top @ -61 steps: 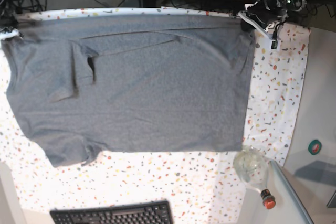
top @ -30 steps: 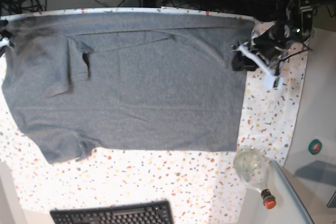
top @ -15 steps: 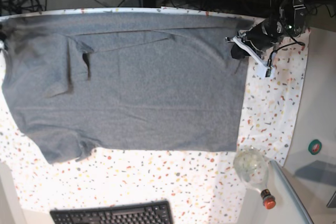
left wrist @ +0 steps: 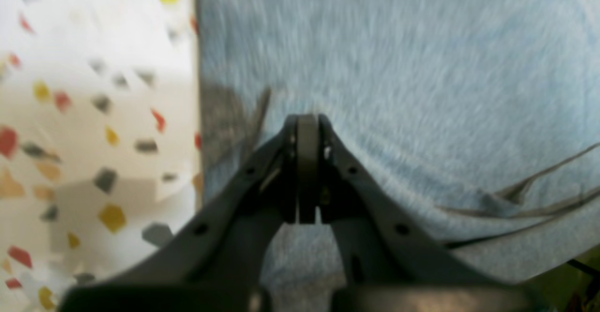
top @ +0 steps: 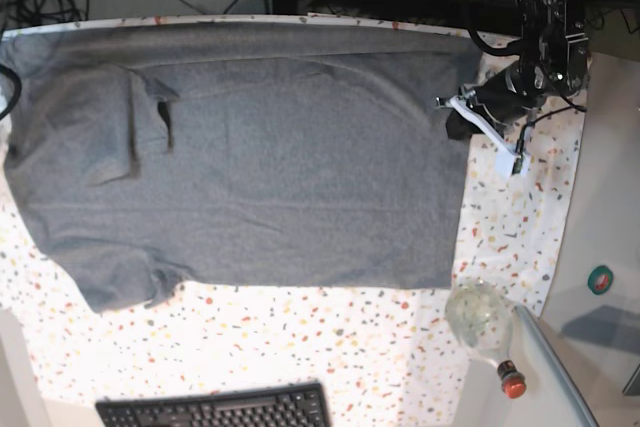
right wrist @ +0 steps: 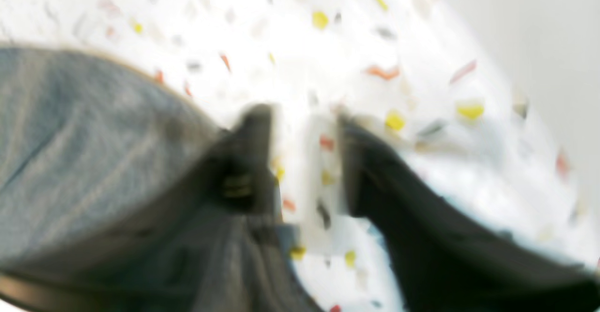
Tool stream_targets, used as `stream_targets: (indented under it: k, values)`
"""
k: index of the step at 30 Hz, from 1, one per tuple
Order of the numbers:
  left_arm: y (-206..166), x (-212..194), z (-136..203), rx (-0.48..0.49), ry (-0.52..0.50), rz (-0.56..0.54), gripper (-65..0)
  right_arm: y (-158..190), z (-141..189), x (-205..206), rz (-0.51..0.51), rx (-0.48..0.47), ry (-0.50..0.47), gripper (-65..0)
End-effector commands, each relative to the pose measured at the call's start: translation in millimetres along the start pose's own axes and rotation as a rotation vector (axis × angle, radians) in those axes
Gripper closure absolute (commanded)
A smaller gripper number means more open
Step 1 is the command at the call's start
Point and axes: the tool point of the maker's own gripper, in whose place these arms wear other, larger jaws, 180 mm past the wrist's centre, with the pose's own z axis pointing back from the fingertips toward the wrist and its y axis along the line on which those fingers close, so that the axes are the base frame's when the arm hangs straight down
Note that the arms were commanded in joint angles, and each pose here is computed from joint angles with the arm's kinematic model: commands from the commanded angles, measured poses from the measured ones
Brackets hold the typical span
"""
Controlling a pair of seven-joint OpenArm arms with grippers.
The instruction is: Layout the t-shirt on the table in an organized manner, then fold the t-shirt properly
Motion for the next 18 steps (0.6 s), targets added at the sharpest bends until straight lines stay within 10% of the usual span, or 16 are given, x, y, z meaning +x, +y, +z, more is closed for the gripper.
stream_targets:
  k: [1,14,18]
  values:
    - [12,10,8,0.022,-0.040,0.001,0.0,5,1,22,0.026,0.009,-0.052,-41.4]
    - [88,29,49,0.198,-0.144,0.120,0.0,30,-16,-25,0.070,0.040,0.002,-42.9]
    - [91,29,51,0.205,-0.147,0.122,0.0,27,-18,-50,0.062,0.034,0.052,-31.7]
